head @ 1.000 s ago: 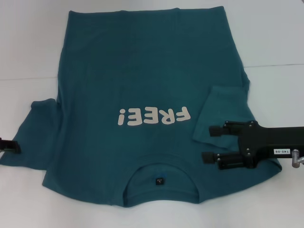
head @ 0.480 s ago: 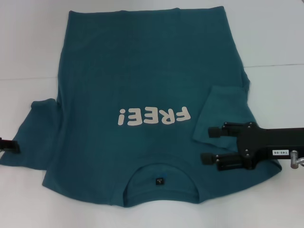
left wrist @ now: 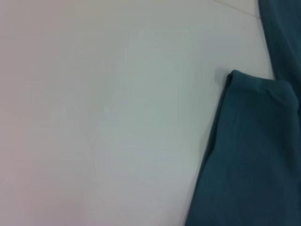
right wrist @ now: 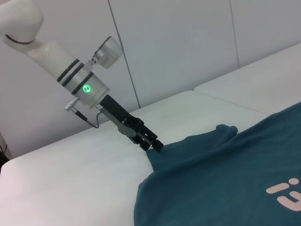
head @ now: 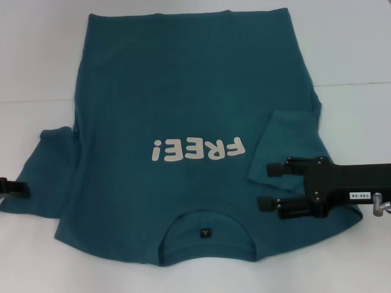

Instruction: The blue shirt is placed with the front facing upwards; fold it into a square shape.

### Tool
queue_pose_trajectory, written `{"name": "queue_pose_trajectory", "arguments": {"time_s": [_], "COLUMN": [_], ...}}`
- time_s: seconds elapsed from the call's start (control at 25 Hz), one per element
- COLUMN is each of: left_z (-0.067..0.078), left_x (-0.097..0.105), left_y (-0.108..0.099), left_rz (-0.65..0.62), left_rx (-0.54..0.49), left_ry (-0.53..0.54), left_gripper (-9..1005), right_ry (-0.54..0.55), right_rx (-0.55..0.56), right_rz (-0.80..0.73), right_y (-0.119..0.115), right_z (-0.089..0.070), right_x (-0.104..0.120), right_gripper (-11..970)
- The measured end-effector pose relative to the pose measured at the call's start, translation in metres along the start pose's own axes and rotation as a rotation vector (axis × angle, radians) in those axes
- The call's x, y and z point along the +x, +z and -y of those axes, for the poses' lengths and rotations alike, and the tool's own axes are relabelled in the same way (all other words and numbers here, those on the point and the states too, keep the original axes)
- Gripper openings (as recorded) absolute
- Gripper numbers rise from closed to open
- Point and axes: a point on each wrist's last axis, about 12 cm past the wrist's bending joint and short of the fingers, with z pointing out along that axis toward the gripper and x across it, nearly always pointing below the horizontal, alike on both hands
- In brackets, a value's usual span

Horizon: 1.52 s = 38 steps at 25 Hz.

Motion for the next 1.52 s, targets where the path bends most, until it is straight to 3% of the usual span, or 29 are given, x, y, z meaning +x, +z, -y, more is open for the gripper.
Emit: {"name": "queue_pose_trajectory", "arguments": {"time_s": [0.52,0.96,1.52], "left_z": [0.011,0.011,0.010], "left_x": [-0.003,-0.003,-0.002], "left_y": [0.004,0.004,0.005], "left_rz": [-0.014,-0.015,-0.020], "left_rx": [0.015,0.015,0.014], "left_ry": [0.022,0.014,0.022], "left_gripper": [775,761,159], "right_ry": [-0.005,-0.006,0.001], "right_rx": [0.008,0.010,0.005], "right_rz": [0.000,0.001,0.005], "right_y": [0.001,0.000,0.001], "right_z": [0.001,0.001,0.001], "right_x": [-0.001,-0.001,0.000], "right_gripper": [915,914,914]}}
